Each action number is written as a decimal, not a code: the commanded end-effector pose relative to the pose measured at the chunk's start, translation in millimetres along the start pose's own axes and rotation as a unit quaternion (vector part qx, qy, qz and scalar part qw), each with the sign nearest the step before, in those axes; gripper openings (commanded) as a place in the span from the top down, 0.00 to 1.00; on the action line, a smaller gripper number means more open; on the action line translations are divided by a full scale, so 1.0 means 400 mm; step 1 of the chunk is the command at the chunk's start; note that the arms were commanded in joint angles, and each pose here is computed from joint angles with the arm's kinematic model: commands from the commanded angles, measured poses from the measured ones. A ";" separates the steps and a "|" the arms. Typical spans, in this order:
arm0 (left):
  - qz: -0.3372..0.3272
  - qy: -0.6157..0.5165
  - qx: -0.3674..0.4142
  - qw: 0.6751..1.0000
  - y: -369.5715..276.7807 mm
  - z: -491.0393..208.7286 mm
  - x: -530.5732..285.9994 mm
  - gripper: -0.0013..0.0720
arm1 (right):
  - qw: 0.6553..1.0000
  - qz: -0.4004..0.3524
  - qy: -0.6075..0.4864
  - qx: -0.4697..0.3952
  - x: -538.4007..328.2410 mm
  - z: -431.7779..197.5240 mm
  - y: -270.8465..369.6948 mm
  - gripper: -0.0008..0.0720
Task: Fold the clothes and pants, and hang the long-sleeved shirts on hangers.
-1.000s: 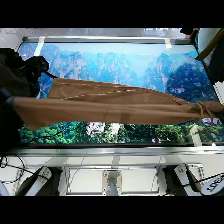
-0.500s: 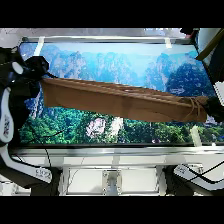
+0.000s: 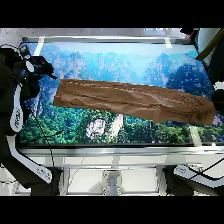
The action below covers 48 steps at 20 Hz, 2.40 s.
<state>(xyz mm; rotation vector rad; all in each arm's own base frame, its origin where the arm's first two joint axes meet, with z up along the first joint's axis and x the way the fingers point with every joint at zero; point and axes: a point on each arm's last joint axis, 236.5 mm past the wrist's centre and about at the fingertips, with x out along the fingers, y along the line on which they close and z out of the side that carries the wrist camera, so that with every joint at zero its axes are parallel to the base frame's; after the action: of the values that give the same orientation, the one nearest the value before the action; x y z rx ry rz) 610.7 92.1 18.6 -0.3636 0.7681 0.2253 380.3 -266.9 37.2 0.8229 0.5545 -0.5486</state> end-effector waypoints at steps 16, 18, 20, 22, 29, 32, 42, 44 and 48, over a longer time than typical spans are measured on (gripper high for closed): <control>-0.079 -0.089 0.047 0.992 -0.207 0.167 -0.453 0.20 | 0.959 -0.039 0.280 -0.008 -0.075 -0.134 -0.268 0.04; -0.094 -0.088 0.054 0.990 -0.249 0.155 -0.463 0.20 | 0.960 -0.007 0.280 -0.009 -0.020 -0.147 -0.268 0.05; -0.105 -0.086 0.063 0.989 -0.287 0.142 -0.472 0.20 | 0.961 -0.009 0.276 -0.007 0.024 -0.150 -0.297 0.05; -0.118 -0.084 0.074 0.987 -0.330 0.125 -0.484 0.20 | 0.959 -0.009 0.283 -0.016 0.053 -0.153 -0.321 0.05; -0.144 -0.075 0.093 0.982 -0.415 0.084 -0.497 0.20 | 0.950 0.019 0.310 -0.028 0.103 -0.139 -0.326 0.05; -0.146 -0.074 0.095 0.982 -0.422 0.081 -0.498 0.24 | 0.941 0.039 0.334 -0.037 0.119 -0.171 -0.310 0.05; -0.142 -0.060 0.097 0.983 -0.415 0.064 -0.495 0.24 | 0.920 0.142 0.356 -0.089 0.208 -0.262 -0.136 0.30; -0.139 -0.051 0.099 0.984 -0.411 0.053 -0.493 0.24 | 0.920 0.166 0.345 -0.082 0.214 -0.256 -0.093 0.64; -0.133 -0.031 0.101 0.985 -0.403 0.031 -0.489 0.59 | 0.900 0.205 0.377 -0.076 0.161 -0.272 -0.053 0.93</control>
<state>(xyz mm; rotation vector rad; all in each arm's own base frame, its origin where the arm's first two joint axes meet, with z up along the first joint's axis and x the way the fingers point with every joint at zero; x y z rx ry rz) 539.9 -63.0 210.6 -0.2662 0.6299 -0.0941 384.8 -226.5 -95.7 0.9212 1.0985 0.1251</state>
